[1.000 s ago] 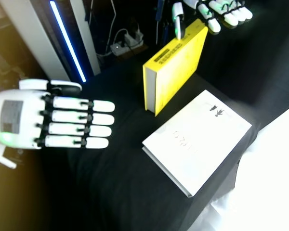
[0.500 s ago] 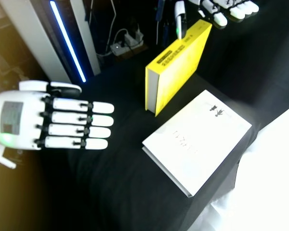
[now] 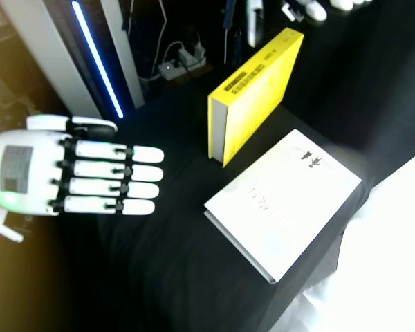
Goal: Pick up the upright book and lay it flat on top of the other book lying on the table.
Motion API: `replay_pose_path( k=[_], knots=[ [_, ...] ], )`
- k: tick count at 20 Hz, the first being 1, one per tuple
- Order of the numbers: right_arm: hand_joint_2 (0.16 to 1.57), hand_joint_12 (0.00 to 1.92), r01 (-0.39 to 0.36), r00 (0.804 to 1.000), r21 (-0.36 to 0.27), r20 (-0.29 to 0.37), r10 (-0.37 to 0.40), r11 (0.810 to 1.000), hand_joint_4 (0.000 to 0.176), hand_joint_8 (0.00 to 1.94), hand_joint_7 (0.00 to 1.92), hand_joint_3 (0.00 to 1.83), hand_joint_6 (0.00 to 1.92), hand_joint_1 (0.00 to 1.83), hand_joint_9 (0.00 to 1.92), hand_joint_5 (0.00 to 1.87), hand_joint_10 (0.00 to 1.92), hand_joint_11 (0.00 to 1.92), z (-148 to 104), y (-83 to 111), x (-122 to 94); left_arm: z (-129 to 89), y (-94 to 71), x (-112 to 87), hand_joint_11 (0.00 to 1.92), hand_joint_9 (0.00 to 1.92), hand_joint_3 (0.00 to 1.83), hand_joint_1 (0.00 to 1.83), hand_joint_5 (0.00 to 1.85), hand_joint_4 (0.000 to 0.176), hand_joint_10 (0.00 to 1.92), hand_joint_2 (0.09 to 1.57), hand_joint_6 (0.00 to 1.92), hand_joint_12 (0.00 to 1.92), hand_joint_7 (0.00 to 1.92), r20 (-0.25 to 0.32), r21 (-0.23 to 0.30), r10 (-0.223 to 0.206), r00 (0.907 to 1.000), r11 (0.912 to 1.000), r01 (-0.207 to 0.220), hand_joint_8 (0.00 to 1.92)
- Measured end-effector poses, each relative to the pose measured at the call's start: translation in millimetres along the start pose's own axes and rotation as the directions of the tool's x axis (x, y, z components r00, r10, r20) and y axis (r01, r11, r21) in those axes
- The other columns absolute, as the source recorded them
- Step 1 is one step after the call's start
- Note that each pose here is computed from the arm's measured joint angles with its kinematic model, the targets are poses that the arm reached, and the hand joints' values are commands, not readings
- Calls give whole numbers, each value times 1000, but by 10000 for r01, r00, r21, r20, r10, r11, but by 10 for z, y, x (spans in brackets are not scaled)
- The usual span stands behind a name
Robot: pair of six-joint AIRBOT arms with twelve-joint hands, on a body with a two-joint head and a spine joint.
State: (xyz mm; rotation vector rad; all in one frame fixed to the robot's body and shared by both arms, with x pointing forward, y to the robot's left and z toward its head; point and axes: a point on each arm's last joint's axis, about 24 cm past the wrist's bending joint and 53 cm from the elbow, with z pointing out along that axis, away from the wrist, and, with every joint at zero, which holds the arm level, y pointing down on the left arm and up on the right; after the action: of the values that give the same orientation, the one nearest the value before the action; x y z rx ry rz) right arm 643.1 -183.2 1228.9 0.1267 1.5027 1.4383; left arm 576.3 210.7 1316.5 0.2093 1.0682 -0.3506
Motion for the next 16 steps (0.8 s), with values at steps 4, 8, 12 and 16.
replay_pose_path(
  k=[4, 8, 12, 16],
  knots=[
    [1294, 0, -56, 10000, -3, 29, 56, 10000, 0, 0, 0, 102, 0, 332, 0, 0, 0, 0, -1, 7, 0, -157, -77, 40, 0, 0, 0, 79, 0, 176, 0, 1051, 0, 0, 0, -561, 166, 170, 9983, 9997, -161, 0],
    [1317, 0, -119, 9998, 20, 149, 119, 9999, 0, 0, 0, 109, 0, 288, 0, 0, 0, 0, -2, 1, -30, -183, -127, 233, 0, 0, 0, 265, 0, 176, 0, 966, 0, 0, 0, -1017, 179, -85, 9948, 9998, 104, 0],
    [1300, 0, -121, 9998, 23, 145, 121, 9999, 0, 0, 0, 95, 0, 384, 0, 0, 0, 0, -2, 1, -29, -176, 22, 490, 0, 0, 0, 487, 0, 176, 0, 999, 0, 0, 0, -1667, -374, -286, 9856, 9990, 227, 0],
    [1277, 0, -126, 9998, 21, 140, 126, 9999, 0, 0, 0, 81, 0, 437, 0, 0, 0, 0, -1, 0, -27, -182, 160, 610, 0, 105, 12, 674, 29, 176, 172, 1071, 12, 778, 146, -1946, -939, -506, 9796, 9950, 327, 25]
  ],
)
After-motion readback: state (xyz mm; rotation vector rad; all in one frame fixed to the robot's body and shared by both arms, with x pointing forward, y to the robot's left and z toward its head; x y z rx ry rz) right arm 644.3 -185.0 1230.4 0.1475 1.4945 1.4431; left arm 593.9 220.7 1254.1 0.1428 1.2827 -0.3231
